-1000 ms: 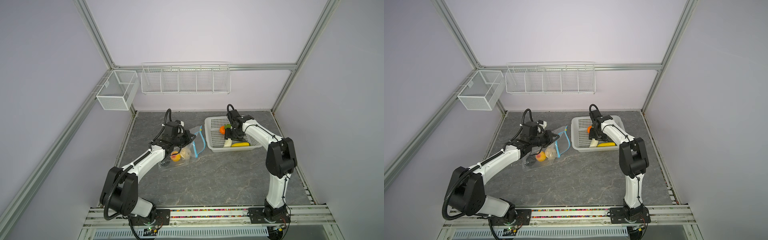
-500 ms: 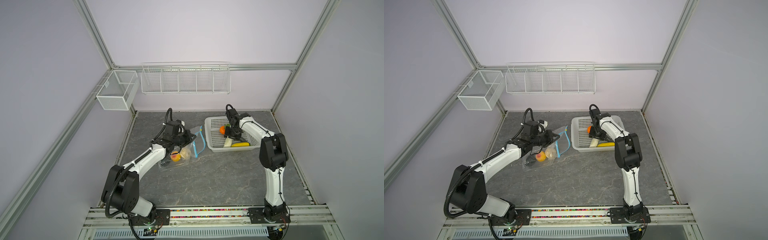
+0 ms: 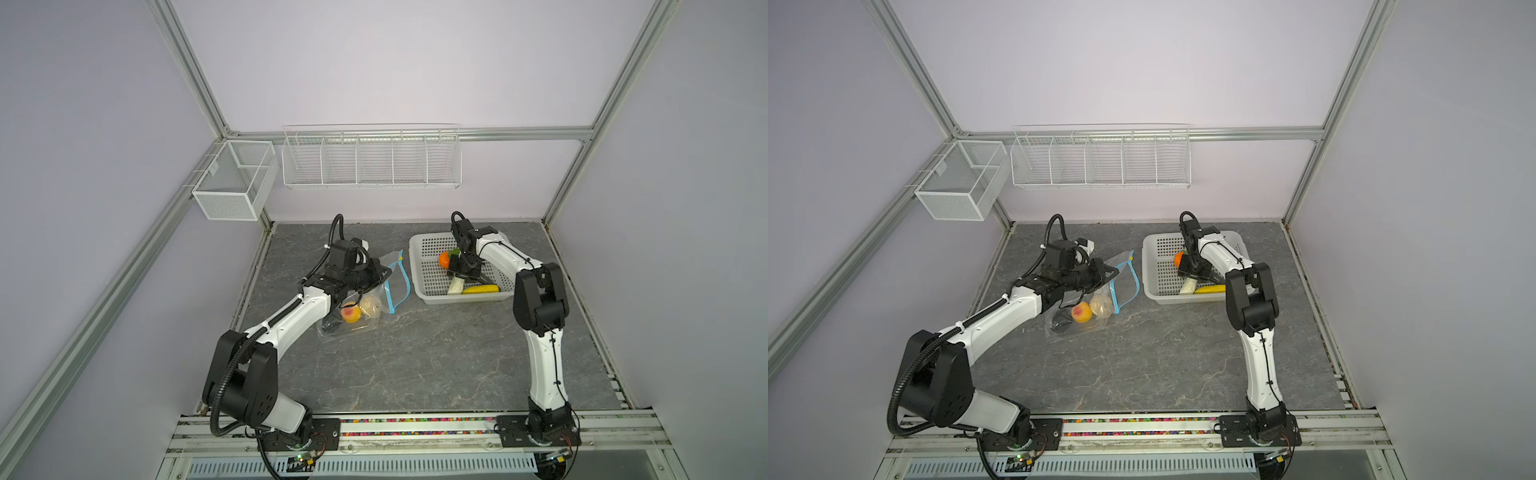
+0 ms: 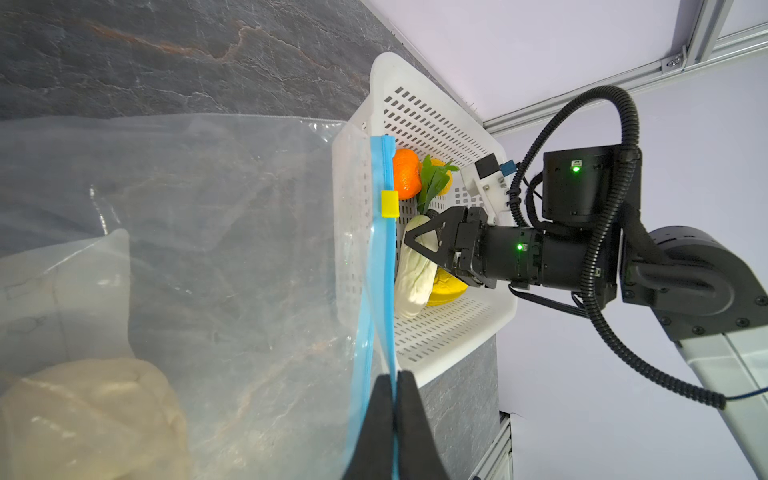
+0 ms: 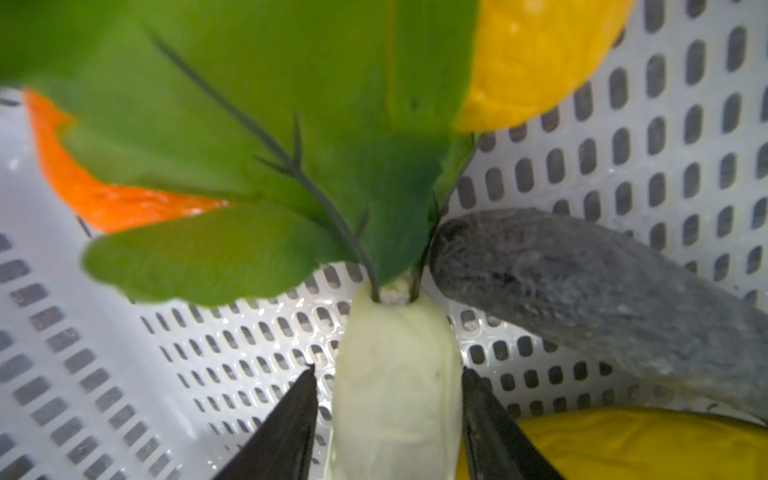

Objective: Place the food in the zip-top bag and seal the zipper
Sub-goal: 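Lower the right gripper onto the white radish and close on it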

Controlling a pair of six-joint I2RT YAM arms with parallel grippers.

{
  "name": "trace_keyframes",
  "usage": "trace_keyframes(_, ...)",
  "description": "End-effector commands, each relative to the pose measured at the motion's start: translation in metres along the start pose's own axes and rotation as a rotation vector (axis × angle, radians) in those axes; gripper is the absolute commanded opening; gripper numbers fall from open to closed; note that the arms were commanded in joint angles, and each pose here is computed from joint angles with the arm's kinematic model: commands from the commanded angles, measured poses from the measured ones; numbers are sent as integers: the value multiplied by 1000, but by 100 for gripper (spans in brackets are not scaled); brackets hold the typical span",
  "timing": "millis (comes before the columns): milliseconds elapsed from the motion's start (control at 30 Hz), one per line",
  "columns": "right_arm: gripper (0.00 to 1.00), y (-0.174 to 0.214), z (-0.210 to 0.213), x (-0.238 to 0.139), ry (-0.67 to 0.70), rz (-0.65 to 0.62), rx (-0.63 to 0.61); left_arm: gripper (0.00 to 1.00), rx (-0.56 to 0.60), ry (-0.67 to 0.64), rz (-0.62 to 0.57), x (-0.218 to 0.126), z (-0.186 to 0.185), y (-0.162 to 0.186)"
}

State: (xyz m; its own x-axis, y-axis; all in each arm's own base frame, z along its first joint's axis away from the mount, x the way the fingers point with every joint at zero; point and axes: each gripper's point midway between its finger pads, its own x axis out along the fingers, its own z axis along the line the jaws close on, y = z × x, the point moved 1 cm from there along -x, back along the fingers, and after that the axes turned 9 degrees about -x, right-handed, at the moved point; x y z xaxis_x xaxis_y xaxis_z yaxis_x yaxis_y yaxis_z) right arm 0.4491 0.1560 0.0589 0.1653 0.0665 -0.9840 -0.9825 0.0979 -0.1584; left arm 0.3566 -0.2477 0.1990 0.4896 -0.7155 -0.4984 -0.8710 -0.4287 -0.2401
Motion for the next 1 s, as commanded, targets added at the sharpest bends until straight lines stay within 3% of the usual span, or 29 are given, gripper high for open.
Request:
trace_keyframes(0,56,-4,-6,6,14,16,-4,0,22,21,-10,-2,-10,-7)
trace_keyframes(267,49,-3,-6,11,0,34,5,0,16,19,-22,-4,-8,-11)
trace_keyframes(700,46,0,0,11,-42,46,-3,0,20,23,-30,-7,-9,-11)
trace_keyframes(967,44,-6,3,4,-95,-9,0,0,18,28,-34,-8,-10,-11)
